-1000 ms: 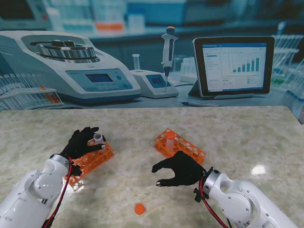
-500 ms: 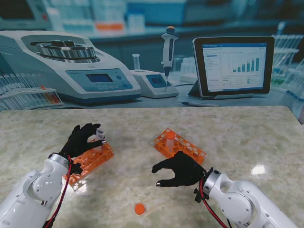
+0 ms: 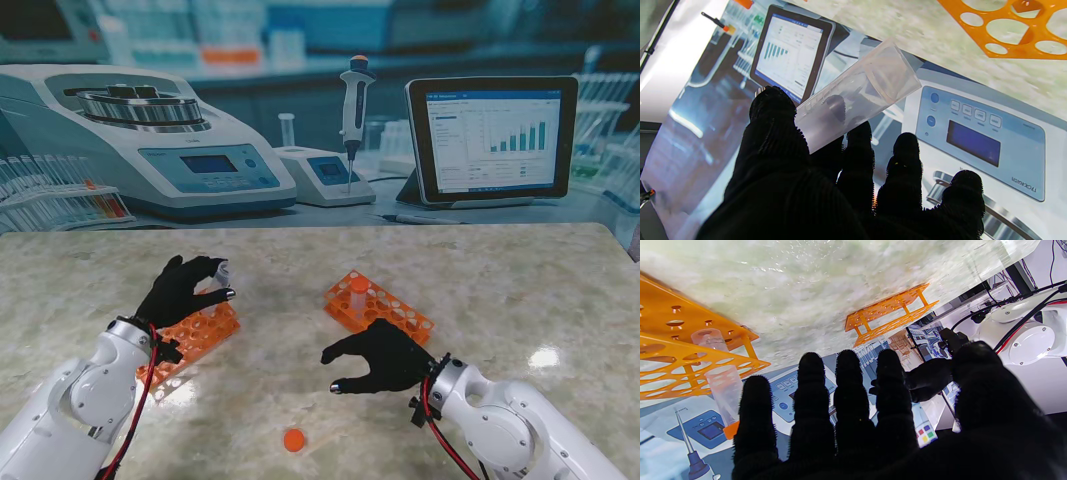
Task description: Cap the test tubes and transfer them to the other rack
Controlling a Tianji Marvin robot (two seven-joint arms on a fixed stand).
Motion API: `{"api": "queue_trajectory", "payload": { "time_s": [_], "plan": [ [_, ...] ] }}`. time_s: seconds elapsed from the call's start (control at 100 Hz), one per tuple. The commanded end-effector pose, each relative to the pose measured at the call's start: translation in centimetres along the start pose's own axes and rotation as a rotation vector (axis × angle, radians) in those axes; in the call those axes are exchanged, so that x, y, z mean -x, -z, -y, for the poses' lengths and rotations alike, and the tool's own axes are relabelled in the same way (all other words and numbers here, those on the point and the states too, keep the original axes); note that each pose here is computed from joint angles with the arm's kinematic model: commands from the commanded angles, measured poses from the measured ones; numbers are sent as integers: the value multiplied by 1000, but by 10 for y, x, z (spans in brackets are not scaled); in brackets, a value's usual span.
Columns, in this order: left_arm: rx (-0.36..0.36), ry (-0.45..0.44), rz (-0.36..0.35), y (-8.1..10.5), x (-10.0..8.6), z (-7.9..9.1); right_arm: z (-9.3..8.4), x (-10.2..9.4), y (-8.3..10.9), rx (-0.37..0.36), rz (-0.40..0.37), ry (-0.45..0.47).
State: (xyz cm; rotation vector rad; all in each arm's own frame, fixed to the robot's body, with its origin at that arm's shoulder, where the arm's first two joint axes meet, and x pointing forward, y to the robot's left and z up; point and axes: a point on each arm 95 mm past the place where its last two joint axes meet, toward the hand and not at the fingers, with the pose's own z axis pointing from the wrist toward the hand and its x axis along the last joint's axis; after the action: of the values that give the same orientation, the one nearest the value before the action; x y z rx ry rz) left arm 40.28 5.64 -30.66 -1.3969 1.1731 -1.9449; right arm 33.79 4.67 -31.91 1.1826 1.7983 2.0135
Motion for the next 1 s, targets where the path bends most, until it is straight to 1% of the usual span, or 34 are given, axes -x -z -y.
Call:
{"api": "queue_trajectory", "payload": {
  "time_s": [0.0, 0.2, 0.37, 0.58, 0.74, 0.99],
  "plan": [
    [-3, 7, -25, -2, -9, 1, 3, -2, 1, -3, -1, -6],
    [0, 24, -53, -3, -21, 0, 3, -2, 2, -1, -1, -5],
    [2, 62, -76, -6, -32, -2, 3, -2, 2, -1, -2, -5],
    [11, 123, -110, -9, -48, -6, 3, -2, 2, 0, -2, -6],
    [20, 187, -132, -11, -60, -11, 3, -2, 3, 1, -3, -6],
    [18, 273, -153, -16, -72, -19, 3, -2, 3, 2, -2, -6]
  ]
}}
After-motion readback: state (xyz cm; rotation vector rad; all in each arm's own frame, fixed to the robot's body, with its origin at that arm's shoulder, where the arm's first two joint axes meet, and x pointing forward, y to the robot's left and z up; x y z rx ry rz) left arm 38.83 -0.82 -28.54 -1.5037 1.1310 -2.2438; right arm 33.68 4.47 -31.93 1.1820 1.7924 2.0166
